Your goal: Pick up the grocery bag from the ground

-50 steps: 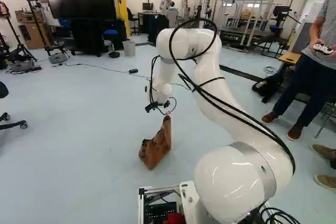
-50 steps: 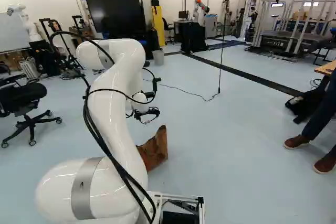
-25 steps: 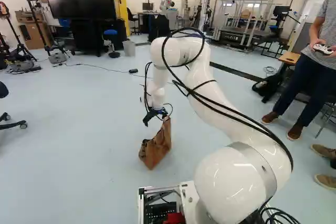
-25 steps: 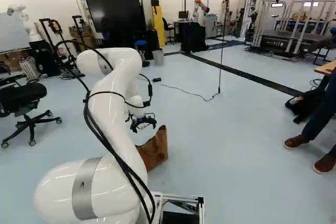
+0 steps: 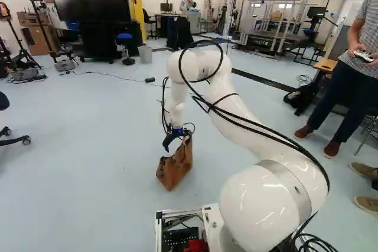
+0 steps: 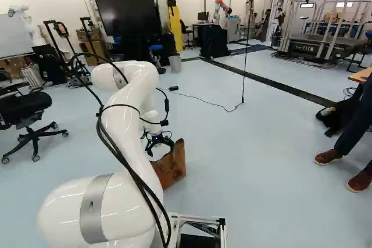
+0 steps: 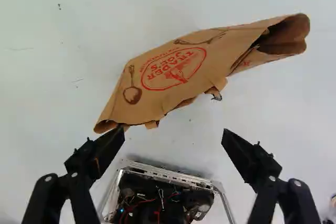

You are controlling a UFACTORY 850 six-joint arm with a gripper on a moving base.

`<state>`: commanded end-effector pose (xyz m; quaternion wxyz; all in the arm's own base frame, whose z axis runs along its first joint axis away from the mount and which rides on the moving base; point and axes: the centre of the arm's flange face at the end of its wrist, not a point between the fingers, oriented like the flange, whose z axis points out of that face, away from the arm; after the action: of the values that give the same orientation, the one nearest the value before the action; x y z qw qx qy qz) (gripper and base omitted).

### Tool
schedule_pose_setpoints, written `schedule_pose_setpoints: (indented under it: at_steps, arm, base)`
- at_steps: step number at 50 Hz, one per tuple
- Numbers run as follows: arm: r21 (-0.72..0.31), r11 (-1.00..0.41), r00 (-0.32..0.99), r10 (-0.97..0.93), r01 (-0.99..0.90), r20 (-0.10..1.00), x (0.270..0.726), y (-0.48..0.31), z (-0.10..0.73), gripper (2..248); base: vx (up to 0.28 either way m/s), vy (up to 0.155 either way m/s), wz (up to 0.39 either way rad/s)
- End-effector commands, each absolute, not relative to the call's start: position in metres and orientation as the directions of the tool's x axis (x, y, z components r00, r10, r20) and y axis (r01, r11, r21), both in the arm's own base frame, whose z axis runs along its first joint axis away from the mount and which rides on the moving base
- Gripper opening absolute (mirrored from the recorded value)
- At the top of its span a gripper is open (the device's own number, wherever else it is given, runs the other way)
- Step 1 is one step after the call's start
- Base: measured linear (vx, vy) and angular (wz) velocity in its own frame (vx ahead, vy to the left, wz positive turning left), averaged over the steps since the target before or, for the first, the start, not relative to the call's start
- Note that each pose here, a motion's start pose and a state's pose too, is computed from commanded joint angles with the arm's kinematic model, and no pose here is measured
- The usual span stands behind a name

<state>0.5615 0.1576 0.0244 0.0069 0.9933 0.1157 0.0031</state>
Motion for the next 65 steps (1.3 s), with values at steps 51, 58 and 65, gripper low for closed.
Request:
schedule_pose_setpoints:
  at_steps: [51, 58, 65]
  arm:
    - [0.030, -0.886, 0.886, -0.463, -0.462, -0.010, 0.567, 0.159, -0.054, 247]
    - [0.033, -0.836, 0.837, -0.548, -0.547, -0.009, 0.567, 0.159, -0.065, 247]
    - [0.036, -0.784, 0.784, -0.621, -0.620, -0.008, 0.567, 0.159, -0.076, 247]
  base:
    - [0.000, 0.000, 0.000]
    - [0.000, 0.000, 0.000]
    - [0.000, 0.000, 0.000]
